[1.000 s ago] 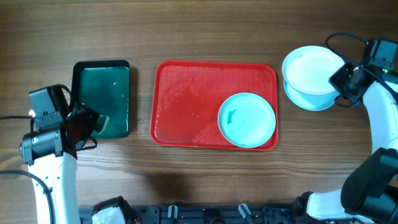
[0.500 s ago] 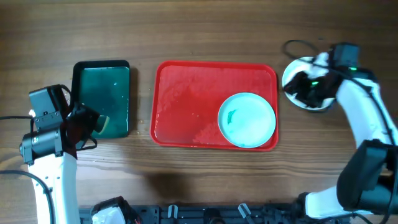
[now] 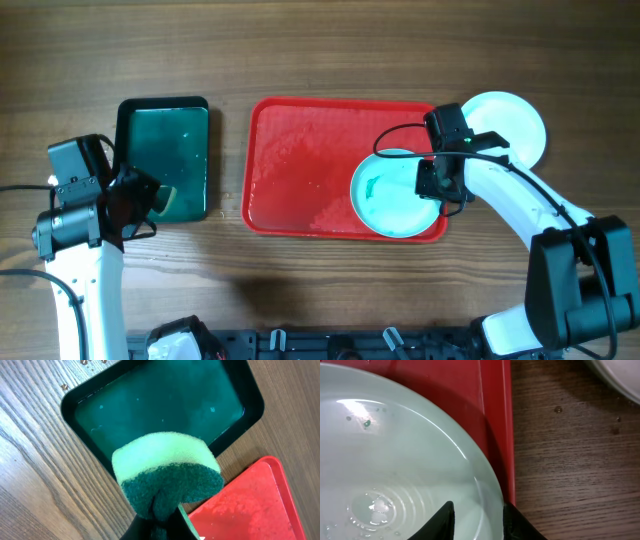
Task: Clean dirty plates on tray and stack at the side
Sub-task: 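Grasp the remaining blue plate's rim with the right gripper and drag it left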
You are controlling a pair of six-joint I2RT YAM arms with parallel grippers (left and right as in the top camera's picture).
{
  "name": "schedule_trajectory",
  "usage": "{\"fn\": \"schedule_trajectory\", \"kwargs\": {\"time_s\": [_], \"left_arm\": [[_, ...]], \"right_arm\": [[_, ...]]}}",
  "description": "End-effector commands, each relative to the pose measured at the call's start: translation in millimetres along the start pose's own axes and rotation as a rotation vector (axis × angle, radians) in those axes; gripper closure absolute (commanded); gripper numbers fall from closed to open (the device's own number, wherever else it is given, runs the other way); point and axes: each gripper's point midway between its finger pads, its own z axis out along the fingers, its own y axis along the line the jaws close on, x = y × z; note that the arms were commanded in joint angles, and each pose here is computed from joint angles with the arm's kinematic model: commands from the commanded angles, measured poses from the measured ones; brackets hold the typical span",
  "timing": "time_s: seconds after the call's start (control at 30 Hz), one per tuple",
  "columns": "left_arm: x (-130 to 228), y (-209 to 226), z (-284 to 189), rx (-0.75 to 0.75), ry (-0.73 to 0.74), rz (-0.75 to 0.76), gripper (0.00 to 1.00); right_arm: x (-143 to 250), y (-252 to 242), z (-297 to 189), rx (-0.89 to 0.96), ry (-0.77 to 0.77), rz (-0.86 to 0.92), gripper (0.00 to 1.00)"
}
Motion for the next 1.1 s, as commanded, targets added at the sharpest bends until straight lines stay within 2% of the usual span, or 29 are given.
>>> {"fn": "schedule_trajectory", "kwargs": {"time_s": [0.0,0.1,0.2,0.27,0.4,0.5,0.63,0.7,0.8,0.9,0.97,1.07], "left_arm": [[0.2,-0.8,2.5,0.004,0.010,-0.018,0.96],[0.2,-0.8,2.7,0.003,0.011,-0.018,0.96],[1.1,-0.9,4.6,0.001,0.019,-0.018,0.96],[2.0,-1.5,5.4,0.002,0.025,-0.016,0.96],[2.9,-0.6,10.3,-0.011,0.038,-0.017,0.96],[2.7,-0.7,11.3,-0.012,0.040,-0.017,0.96],[2.2,-1.1,11.3,-0.010,0.038,-0.017,0.96],[2.2,-1.1,11.3,-0.010,0.038,-0.017,0.96],[2.2,-1.1,11.3,-0.010,0.038,-0.017,0.96],[2.3,-1.2,11.3,-0.010,0.038,-0.017,0.96],[2.3,-1.2,11.3,-0.010,0.038,-0.017,0.96],[2.3,-1.2,11.3,-0.010,0.038,-0.017,0.96]], "right_arm": [[9.5,-3.7,13.1,0.020,0.021,0.002,0.68],[10.6,11.5,18.1,-0.060,0.039,0.002,0.74],[9.0,37.9,14.6,-0.207,0.049,0.000,0.74],[7.5,53.6,8.3,-0.295,0.059,-0.004,0.80],[-10.8,35.8,-13.7,-0.182,0.004,0.002,0.79],[-17.8,-2.0,-24.0,0.020,-0.064,0.010,0.66],[-20.5,-12.6,-24.4,0.074,-0.080,0.015,0.65],[-17.9,-19.1,-21.3,0.099,-0.076,0.019,0.60],[-12.0,-21.9,-11.2,0.100,-0.072,0.021,0.60],[-4.8,-10.6,-3.2,0.029,-0.050,0.008,0.67],[-5.7,2.6,-3.4,-0.044,-0.046,-0.005,0.67],[-2.1,2.7,-1.8,-0.047,-0.034,-0.006,0.69]]}}
